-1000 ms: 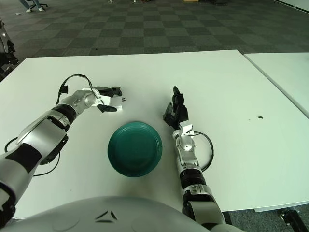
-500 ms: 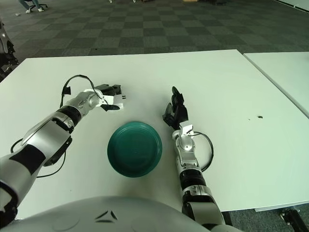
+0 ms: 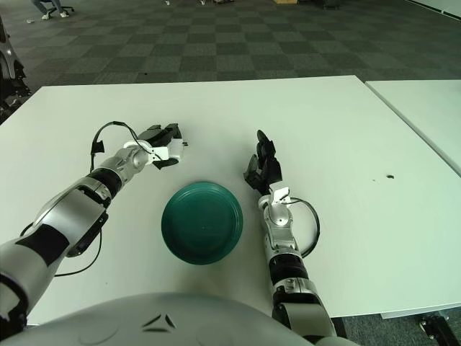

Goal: Put the charger into the plate.

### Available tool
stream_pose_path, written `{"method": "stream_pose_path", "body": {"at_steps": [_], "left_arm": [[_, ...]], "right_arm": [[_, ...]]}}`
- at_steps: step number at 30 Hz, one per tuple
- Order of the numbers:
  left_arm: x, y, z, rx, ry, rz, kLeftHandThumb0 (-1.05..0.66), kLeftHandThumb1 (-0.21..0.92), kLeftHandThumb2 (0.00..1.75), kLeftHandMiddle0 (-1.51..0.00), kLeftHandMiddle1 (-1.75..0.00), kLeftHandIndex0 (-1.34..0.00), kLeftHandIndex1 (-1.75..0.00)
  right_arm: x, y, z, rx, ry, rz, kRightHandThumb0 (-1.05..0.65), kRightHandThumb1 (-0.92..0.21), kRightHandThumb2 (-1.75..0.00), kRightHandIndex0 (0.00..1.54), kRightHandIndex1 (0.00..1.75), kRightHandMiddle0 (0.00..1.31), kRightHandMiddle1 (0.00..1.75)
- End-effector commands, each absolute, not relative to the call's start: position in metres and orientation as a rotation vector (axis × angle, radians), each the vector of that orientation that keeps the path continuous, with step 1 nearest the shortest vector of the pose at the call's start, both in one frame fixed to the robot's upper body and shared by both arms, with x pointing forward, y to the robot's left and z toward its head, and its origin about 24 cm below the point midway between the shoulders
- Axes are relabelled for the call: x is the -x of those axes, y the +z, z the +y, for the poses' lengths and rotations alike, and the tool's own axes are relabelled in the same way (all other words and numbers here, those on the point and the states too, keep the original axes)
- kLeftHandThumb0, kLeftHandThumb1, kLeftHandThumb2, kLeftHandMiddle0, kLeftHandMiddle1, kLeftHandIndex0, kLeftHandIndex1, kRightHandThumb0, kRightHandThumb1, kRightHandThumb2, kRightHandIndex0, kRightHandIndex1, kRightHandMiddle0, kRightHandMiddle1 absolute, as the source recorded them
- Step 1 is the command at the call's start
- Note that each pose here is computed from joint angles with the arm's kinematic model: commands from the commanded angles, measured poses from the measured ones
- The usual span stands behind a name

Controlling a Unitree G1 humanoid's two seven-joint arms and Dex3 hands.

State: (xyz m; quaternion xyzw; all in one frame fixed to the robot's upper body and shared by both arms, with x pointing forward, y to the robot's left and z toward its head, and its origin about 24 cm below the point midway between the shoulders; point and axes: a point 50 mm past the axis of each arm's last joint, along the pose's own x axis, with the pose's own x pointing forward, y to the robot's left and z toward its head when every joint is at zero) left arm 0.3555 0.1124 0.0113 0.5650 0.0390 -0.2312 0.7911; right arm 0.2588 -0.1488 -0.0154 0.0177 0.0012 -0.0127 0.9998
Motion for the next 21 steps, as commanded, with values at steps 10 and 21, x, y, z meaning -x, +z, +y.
{"method": "stream_pose_path", "body": {"at_steps": [10, 21], "left_arm": [[-0.337, -0.018, 0.133, -1.190, -0.455, 0.216, -0.50, 0.24, 1.41, -1.15, -1.75, -0.67, -1.75], [-0.359, 0.024, 0.137, -1.102, -0.335, -0.016, -0.50, 0.23, 1.42, -1.19, -1.75, -0.67, -1.75]], "right_arm": [[-0.214, -0.069, -0.154, -0.094, -0.086, 0.293, -0.75, -0.92, -0.95, 0.07, 0.00, 0.00, 0.27], [-0.214, -0.069, -0.154, -0.117, -0.106, 0.299, -0.72, -0.92, -0.93, 0.06, 0.00, 0.00, 0.27]]}}
